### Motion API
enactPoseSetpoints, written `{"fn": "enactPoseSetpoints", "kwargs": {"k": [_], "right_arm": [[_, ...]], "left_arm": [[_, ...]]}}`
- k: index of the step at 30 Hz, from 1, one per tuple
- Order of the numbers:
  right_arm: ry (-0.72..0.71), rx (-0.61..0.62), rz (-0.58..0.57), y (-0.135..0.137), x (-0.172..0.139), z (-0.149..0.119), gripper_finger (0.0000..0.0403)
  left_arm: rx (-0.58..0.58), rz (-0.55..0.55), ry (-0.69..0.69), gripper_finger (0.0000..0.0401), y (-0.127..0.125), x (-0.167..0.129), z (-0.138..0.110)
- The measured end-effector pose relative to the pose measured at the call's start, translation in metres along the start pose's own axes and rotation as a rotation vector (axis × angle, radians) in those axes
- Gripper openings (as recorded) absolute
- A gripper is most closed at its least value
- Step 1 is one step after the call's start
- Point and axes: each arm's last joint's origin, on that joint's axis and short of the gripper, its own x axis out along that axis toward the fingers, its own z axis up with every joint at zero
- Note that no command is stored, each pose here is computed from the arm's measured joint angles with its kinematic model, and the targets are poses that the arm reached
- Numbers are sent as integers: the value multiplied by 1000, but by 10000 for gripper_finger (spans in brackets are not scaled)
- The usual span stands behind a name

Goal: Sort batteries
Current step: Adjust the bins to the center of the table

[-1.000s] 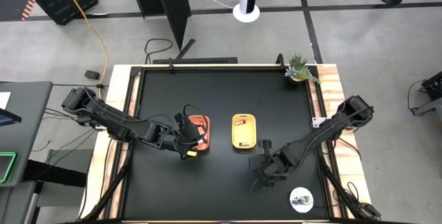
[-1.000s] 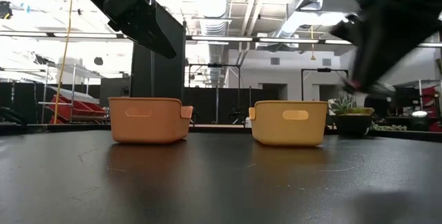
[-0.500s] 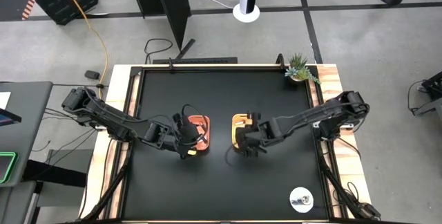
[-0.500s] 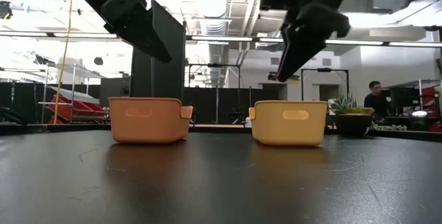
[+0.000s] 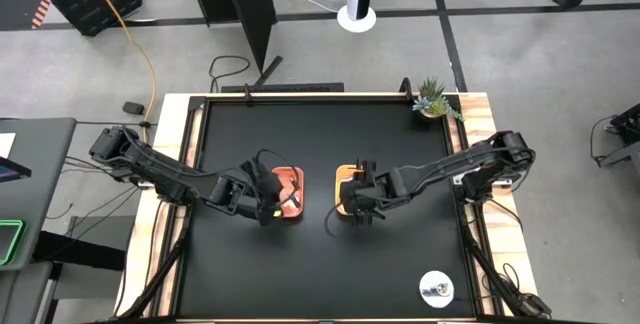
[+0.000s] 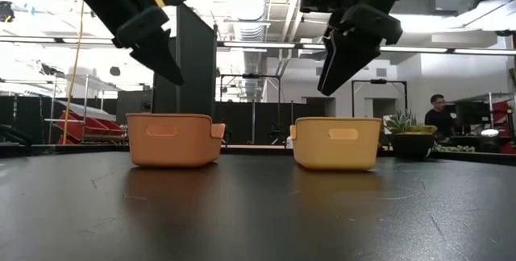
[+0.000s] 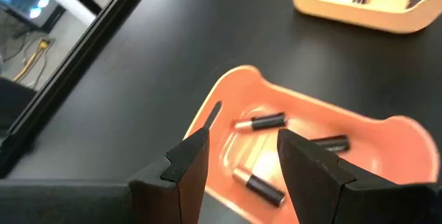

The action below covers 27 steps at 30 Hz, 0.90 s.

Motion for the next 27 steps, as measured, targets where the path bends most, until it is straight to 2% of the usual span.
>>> {"fn": "enactPoseSetpoints", "kwargs": {"k": [3,8,11,14,20,22,27], "right_arm": [[-35,9,9,2,0,-3,229],[-144,59,33,0,-7,-18,205],[-216,92,26,-3,-18,-32,174],[-285,152,23,-10,-30,-48,127],[-295,319,-35,-23,-34,-86,15],[-278,380,-39,-26,-28,-95,9],[-200,474,-73,-27,-7,-107,7]], "left_arm": [[10,11,16,166,1,-4,-4],[5,-14,-37,163,4,-18,-14],[-40,-49,-80,147,13,-26,-25],[-110,-56,-108,119,26,-29,-42],[-278,-48,-89,28,47,-20,-78],[-304,-55,-65,8,50,-15,-86],[-343,-73,-5,7,48,-1,-96]]}}
